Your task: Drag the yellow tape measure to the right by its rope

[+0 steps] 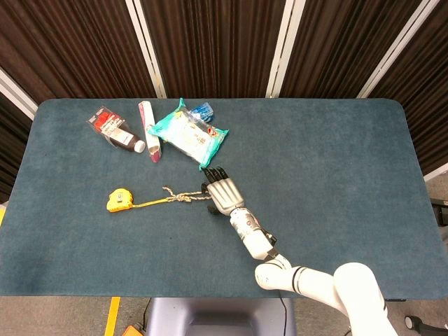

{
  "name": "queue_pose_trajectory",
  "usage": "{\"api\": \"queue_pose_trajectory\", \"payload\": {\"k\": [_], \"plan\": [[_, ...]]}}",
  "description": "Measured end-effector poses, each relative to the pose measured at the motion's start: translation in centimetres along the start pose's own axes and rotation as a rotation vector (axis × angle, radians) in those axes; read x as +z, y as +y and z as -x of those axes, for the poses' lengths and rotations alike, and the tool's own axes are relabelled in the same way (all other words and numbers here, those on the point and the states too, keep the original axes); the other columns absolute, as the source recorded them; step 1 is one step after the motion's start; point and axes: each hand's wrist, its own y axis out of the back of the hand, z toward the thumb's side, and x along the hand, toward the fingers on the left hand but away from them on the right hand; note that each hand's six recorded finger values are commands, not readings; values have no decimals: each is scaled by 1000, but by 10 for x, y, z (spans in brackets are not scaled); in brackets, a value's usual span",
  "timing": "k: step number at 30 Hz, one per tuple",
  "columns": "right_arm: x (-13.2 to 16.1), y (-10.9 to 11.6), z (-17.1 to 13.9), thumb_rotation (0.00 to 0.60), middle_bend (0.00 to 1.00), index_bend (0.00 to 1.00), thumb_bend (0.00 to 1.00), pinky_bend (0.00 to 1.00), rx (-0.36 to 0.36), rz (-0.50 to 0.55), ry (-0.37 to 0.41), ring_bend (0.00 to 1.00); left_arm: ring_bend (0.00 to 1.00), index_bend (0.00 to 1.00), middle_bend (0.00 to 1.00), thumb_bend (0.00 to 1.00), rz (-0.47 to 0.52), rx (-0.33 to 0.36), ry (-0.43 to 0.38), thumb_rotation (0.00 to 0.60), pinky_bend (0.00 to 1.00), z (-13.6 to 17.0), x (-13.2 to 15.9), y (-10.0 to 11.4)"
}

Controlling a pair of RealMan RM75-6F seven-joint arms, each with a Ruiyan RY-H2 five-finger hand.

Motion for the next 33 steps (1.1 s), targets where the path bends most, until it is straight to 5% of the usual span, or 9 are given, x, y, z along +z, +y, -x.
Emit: {"api": "queue_pose_trajectory", "payload": {"k": [24,33], "plan": [[0,-16,18,600,85,604,492,0,24,4,-45,74,0,145,0,406,3,2,4,600,116,0,-1,1],[0,-13,19,600,131,746,559,0,-5,5,-51,116,0,145,0,407,10,-3,10,600,118,-1,-2,0]]}}
